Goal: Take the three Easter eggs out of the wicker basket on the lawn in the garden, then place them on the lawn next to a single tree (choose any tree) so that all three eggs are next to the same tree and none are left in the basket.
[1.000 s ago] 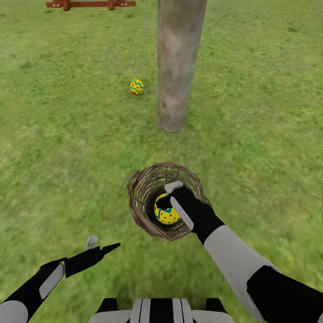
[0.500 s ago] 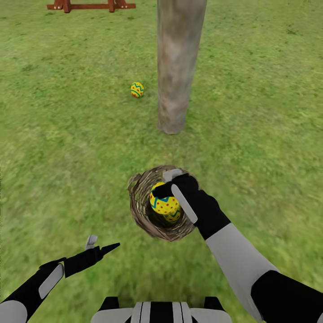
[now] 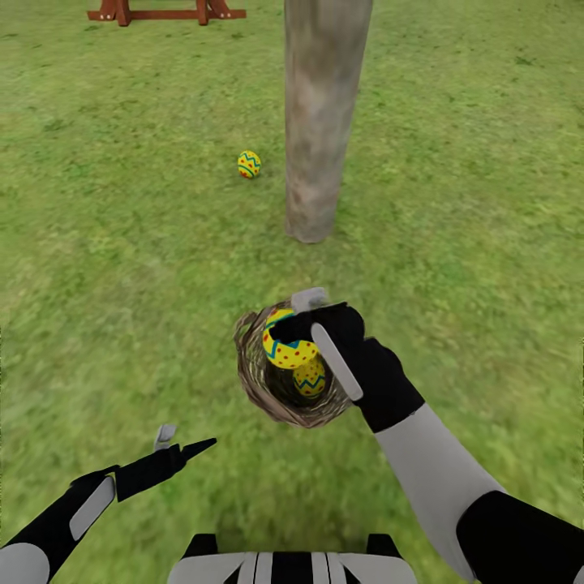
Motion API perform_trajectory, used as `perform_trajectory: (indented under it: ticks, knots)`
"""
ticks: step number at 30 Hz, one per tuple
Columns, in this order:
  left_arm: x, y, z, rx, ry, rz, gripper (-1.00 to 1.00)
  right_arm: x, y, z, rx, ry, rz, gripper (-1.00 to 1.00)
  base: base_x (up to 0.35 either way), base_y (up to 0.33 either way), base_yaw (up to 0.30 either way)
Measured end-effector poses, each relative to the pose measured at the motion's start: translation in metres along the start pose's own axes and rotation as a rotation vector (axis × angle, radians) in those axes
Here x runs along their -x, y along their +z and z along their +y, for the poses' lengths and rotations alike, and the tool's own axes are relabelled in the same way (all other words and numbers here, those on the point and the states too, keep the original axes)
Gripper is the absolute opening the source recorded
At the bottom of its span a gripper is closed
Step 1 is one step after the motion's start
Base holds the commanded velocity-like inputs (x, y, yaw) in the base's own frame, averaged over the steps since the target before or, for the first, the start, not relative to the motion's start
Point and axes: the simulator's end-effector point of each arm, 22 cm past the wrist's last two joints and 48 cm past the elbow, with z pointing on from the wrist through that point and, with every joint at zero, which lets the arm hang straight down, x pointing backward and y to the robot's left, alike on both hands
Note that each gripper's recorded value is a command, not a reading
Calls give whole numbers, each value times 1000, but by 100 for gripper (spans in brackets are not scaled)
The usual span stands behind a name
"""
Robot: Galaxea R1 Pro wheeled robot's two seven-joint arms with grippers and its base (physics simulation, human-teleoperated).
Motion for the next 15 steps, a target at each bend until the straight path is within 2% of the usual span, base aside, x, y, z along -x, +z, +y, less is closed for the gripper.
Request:
perform_trajectory:
  ticks: [2,4,6,10,14,15]
  knots:
    - [1,-2,-3,1,0,0,100,18,-14,4,8,-4,-47,-100,0,0,0]
    - [1,-5,-6,2,1,-1,100,32,-26,-2,5,20,-82,-100,-14,0,0]
    - [2,-7,-9,2,0,-2,100,43,-35,-8,3,47,-107,-100,-253,0,0]
    - [3,-10,-16,2,0,-1,100,64,-56,-5,13,48,-162,-100,-233,0,0]
    - [5,-14,-19,-17,-1,-7,100,70,-63,-7,14,57,-183,-100,-19,0,0]
    - [5,-15,-22,-33,-1,-6,100,72,-64,-15,6,81,-187,-100,-1,0,0]
